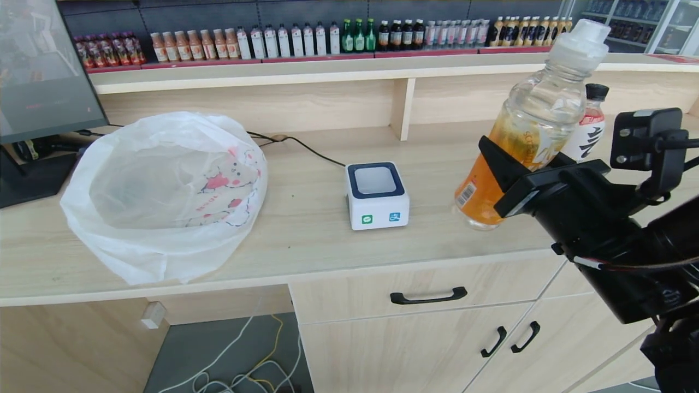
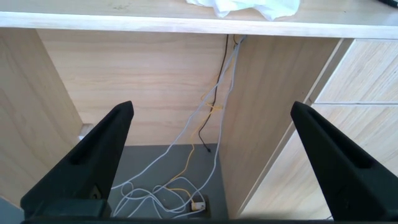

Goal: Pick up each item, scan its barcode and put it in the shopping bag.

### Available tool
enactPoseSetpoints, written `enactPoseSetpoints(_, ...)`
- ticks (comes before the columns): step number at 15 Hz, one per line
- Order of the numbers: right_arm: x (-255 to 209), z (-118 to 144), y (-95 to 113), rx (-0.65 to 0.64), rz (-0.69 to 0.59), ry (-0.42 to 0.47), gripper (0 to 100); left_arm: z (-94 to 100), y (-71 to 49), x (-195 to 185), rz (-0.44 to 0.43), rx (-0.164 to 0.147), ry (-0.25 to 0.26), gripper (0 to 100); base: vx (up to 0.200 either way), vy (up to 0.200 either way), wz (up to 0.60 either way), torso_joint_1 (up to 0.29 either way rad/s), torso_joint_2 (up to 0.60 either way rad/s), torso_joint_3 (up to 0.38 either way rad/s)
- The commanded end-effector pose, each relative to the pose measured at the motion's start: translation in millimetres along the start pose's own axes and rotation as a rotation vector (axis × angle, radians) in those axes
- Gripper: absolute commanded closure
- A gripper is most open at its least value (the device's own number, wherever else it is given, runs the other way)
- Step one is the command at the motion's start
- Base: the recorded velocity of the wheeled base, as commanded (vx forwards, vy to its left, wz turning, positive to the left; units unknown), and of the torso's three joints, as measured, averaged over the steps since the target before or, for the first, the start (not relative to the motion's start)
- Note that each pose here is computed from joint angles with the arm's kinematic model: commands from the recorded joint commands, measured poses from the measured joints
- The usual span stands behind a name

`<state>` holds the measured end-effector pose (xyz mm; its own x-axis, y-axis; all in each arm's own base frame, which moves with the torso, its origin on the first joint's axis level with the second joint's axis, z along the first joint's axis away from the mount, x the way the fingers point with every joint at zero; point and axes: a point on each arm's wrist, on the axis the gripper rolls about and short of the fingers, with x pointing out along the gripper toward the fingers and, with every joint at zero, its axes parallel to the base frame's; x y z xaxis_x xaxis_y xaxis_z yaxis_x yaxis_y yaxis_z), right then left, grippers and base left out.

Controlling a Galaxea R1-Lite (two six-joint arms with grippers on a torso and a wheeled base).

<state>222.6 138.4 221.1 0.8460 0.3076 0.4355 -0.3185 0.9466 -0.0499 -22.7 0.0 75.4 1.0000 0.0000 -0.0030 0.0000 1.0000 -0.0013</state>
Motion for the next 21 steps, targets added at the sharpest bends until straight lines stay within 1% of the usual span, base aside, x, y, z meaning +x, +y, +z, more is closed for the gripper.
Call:
enactPoseSetpoints(1,3,-6,0,-0.005,0.001,0.016,100,0.0,0.0,0,0.002,0.0,0.0,0,0.0,0.2,0.0,0.007,-0.01,0.002)
enactPoseSetpoints(2,4,-7,0,-0.006,0.006,0.017,100,0.0,0.0,0,0.002,-0.006,0.0,0,0.0,0.2,0.0,0.022,0.0,-0.007)
enactPoseSetpoints(5,12,-3,2,0.004,0.023,-0.017,100,-0.2,0.0,0,0.0,-0.005,0.003,0,0.0,0.2,0.0,0.007,0.0,0.001)
enactPoseSetpoints(9,15,-4,-1,0.015,0.005,-0.02,100,0.0,0.0,0,0.0,-0.003,0.002,0,0.0,0.2,0.0,0.002,0.0,0.0)
enactPoseSetpoints(11,17,-2,-4,0.009,-0.002,-0.031,100,0.0,0.0,0,0.0,-0.002,0.0,0,0.0,0.0,0.0,0.0,0.0,0.0)
enactPoseSetpoints(12,20,4,-4,0.003,0.0,-0.057,100,0.0,0.0,0,0.0,0.0,0.0,0,0.0,0.0,0.0,0.0,0.0,0.0)
enactPoseSetpoints(13,21,7,-4,-0.013,0.006,-0.07,100,0.0,0.0,0,0.0,0.0,0.0,0,0.0,0.0,0.0,0.0,0.0,0.0)
enactPoseSetpoints(14,25,13,-3,-0.051,0.034,-0.105,100,0.0,0.0,0,0.0,0.0,0.0,0,0.0,0.0,0.0,0.0,0.0,0.0)
enactPoseSetpoints(15,26,16,-3,-0.058,0.048,-0.122,100,0.0,0.0,0,0.0,0.0,0.0,0,0.0,0.0,0.0,0.0,0.0,0.0)
enactPoseSetpoints(17,30,22,-3,-0.111,0.047,-0.152,100,0.0,0.0,0,0.0,0.0,0.0,0,0.0,0.0,0.0,0.0,0.0,0.0)
enactPoseSetpoints(19,38,32,-3,-0.201,0.083,-0.218,100,0.0,0.0,0,0.0,0.0,0.0,0,0.0,0.0,0.0,0.0,0.0,0.0)
enactPoseSetpoints(20,38,32,-3,-0.201,0.083,-0.218,100,0.0,0.0,0,0.0,0.0,0.0,0,0.0,0.0,0.0,0.0,0.0,0.0)
enactPoseSetpoints(21,45,41,-1,-0.311,0.141,-0.264,100,0.0,0.0,0,0.0,0.0,0.0,0,0.0,0.0,0.0,0.0,0.0,0.0)
